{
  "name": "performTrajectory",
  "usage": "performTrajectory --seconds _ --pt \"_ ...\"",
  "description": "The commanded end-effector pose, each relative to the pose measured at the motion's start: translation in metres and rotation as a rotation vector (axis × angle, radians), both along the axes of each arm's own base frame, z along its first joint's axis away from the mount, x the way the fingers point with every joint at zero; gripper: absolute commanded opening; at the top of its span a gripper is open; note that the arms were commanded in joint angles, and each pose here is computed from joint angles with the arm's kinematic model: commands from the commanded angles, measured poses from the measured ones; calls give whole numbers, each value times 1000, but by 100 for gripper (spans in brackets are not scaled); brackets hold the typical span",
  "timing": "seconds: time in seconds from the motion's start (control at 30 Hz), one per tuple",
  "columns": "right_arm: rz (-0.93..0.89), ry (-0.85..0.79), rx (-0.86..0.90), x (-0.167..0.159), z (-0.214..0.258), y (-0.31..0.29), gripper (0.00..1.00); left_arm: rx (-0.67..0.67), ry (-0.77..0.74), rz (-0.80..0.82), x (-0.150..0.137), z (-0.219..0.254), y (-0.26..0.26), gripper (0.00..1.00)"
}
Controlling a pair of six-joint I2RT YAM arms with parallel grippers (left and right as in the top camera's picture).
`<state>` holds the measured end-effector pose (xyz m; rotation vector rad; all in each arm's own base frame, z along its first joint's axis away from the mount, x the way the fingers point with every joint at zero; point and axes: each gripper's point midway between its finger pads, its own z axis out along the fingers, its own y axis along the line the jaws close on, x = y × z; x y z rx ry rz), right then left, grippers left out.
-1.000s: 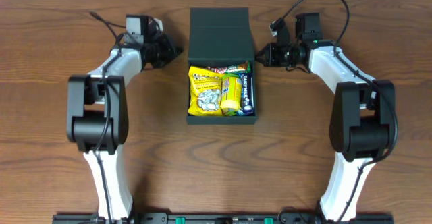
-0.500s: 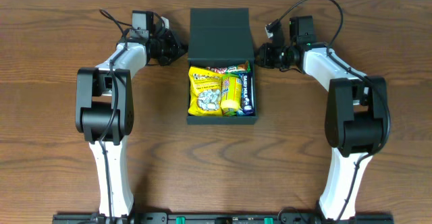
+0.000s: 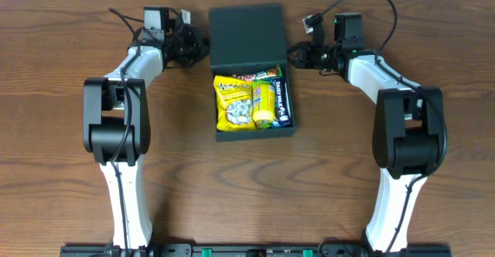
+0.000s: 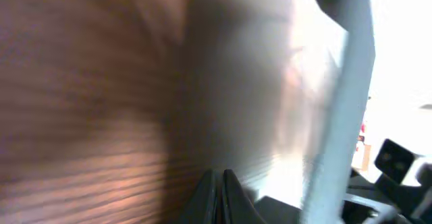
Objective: Pack container
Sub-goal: 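Swing the box lid down over the snacks with both grippers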
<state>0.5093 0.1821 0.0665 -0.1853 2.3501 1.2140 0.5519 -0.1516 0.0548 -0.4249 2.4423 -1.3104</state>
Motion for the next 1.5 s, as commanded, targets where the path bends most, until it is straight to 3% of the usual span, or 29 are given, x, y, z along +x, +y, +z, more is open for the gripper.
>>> performTrajectory --seconds 0.0,0.47,0.77,0.9,1.27,1.37,1.47 --pt "131 -34 124 -12 31 24 2 -54 -125 -114 9 41 -24 6" --pt "160 -169 116 14 94 9 2 9 -293 -241 8 107 -27 6" --pt "211 -158 -82 -9 107 -1 2 105 -451 -333 -14 152 -25 6" --pt "250 -141 -124 -29 112 -3 2 215 -475 -365 -29 159 -15 6" --pt "138 -25 -346 -41 102 -35 1 556 -385 -253 -49 170 50 6" --pt "57 23 -405 -37 97 -48 2 638 -270 -211 -59 154 80 6" --pt "10 81 -424 -38 86 -56 1 635 -156 -206 -75 130 98 6"
